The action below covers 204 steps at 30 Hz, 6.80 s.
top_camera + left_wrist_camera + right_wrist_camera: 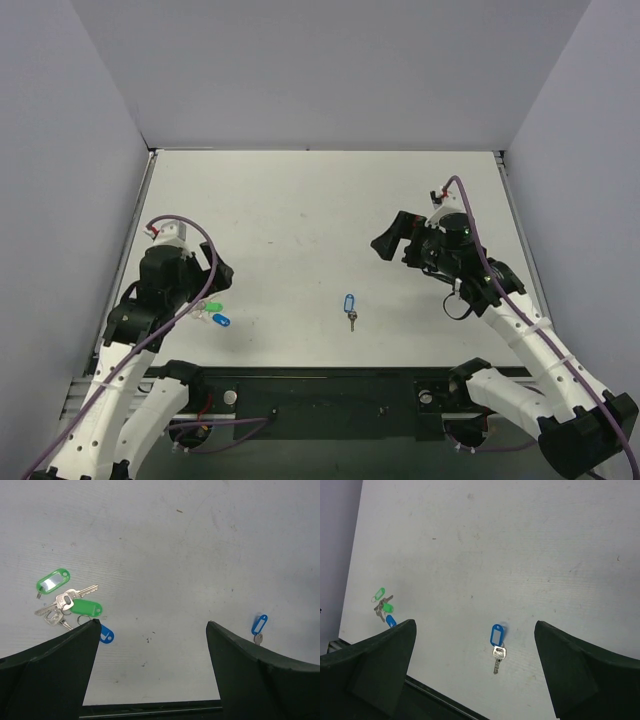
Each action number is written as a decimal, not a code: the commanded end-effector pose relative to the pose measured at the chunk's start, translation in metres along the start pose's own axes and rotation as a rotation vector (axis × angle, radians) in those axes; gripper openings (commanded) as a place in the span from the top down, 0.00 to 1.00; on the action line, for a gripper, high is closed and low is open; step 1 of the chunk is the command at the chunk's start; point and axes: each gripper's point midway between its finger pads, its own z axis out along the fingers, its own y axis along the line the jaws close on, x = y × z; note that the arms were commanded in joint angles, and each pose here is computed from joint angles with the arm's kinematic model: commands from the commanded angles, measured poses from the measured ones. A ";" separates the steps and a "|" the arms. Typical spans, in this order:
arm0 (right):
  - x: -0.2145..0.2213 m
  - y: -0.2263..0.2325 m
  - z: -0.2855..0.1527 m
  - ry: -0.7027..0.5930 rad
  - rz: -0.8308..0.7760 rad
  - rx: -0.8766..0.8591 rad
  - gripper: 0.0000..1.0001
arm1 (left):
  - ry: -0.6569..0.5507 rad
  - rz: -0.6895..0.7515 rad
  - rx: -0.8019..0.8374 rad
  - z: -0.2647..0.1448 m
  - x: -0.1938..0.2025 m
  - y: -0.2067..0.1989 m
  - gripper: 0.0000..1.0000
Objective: Remove the keys from the keyring
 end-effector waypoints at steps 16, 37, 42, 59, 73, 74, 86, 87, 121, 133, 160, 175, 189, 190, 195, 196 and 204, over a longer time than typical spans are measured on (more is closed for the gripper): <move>0.026 -0.037 -0.039 0.090 -0.031 0.182 0.00 | 0.139 0.026 0.122 0.037 0.021 -0.039 0.02; 0.064 -0.037 -0.064 0.188 0.107 0.126 0.00 | 0.389 0.301 0.788 0.069 0.100 -0.198 0.14; 0.065 -0.035 -0.073 0.180 0.121 0.115 0.00 | 0.447 0.326 0.786 0.098 0.122 -0.215 0.16; 0.063 -0.018 -0.091 0.143 0.123 0.013 0.00 | 0.602 0.379 0.850 0.137 0.185 -0.249 0.27; 0.059 -0.012 -0.093 0.136 0.116 -0.010 0.00 | 0.680 0.390 0.840 0.138 0.224 -0.245 0.38; 0.058 -0.012 -0.093 0.136 0.116 -0.008 0.00 | 0.676 0.390 0.839 0.138 0.224 -0.244 0.40; 0.059 -0.012 -0.091 0.146 0.120 -0.003 0.00 | 0.670 0.412 0.825 0.132 0.230 -0.241 0.53; 0.058 -0.012 -0.092 0.144 0.118 -0.007 0.00 | 0.673 0.412 0.821 0.132 0.231 -0.240 0.53; -0.066 0.092 -0.128 -0.227 0.224 -0.401 0.00 | 0.409 0.450 1.185 -0.037 0.070 -0.338 1.00; -0.164 0.191 -0.202 -0.383 0.298 -0.850 0.04 | 0.299 0.425 1.530 -0.155 -0.012 -0.377 1.00; -0.175 0.258 -0.250 -0.267 0.446 -1.343 0.07 | 0.050 0.135 2.064 -0.291 -0.141 -0.386 1.00; -0.160 0.288 -0.257 -0.190 0.410 -1.392 0.10 | 0.041 0.054 2.204 -0.311 -0.162 -0.395 1.00; -0.157 0.292 -0.263 -0.187 0.404 -1.389 0.19 | 0.006 0.045 2.141 -0.292 -0.168 -0.393 1.00; -0.157 0.292 -0.262 -0.186 0.408 -1.388 0.20 | 0.000 0.046 2.146 -0.293 -0.168 -0.392 1.00; -0.158 0.292 -0.264 -0.191 0.409 -1.389 0.25 | -0.015 0.031 2.124 -0.286 -0.171 -0.388 1.00; -0.158 0.293 -0.263 -0.189 0.410 -1.389 0.26 | -0.025 0.024 2.122 -0.286 -0.173 -0.387 1.00; -0.155 0.291 -0.258 -0.186 0.417 -1.369 0.32 | -0.053 0.001 2.084 -0.275 -0.178 -0.381 1.00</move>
